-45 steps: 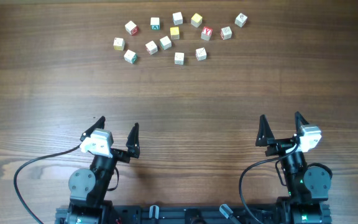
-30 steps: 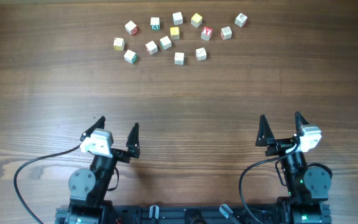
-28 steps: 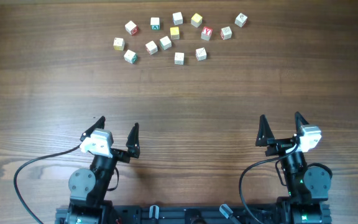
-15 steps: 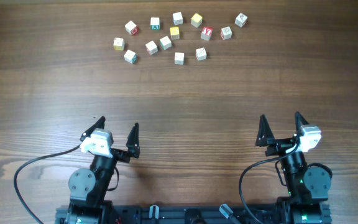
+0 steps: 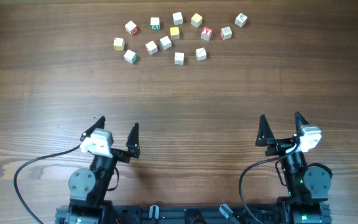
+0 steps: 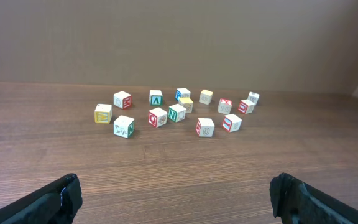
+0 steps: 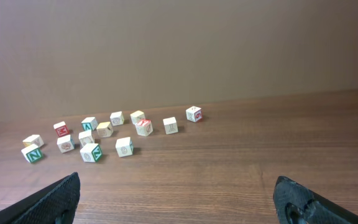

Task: Form a horizontal line

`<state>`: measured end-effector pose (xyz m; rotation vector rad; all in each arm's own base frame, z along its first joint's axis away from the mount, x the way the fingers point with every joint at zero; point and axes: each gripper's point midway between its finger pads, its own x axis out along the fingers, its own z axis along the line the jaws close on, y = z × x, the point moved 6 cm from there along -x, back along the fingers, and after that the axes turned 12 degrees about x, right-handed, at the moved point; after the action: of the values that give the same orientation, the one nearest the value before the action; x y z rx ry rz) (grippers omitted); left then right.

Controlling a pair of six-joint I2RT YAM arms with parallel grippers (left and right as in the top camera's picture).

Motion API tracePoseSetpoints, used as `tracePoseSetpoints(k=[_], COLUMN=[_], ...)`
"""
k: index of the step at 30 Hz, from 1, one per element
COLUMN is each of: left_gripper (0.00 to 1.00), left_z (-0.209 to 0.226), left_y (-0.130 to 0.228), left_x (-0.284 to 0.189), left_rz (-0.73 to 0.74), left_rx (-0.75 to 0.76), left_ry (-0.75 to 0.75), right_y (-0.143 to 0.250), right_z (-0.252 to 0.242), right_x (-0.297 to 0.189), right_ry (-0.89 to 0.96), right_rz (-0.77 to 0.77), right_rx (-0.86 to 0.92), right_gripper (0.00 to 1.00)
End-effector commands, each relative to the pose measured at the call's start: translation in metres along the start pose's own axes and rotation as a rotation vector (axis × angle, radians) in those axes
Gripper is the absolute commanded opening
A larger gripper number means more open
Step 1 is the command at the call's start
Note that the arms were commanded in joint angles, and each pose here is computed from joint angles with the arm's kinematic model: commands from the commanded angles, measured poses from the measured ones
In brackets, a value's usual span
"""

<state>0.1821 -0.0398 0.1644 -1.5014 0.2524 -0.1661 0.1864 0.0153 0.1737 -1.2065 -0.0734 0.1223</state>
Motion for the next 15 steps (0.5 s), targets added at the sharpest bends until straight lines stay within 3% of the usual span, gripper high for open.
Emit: tracePoseSetpoints(k=[1, 15], left_gripper=[1.00, 1.00], left_z=[0.000, 0.001], left_y=[0.001, -0.013], left_x=[0.000, -0.002], left_rz=[0.000, -0.021], left_rx=[0.020, 0.017], left_ry=[-0.002, -0.008], right_y=[-0.003, -0.003], right_z=[-0.002, -0.002], right_x=[-0.001, -0.001], right_ry=[0.016, 0.016], right_rz=[-0.022, -0.022], right_rx=[0.006, 0.005], right_gripper=[1.00, 1.00])
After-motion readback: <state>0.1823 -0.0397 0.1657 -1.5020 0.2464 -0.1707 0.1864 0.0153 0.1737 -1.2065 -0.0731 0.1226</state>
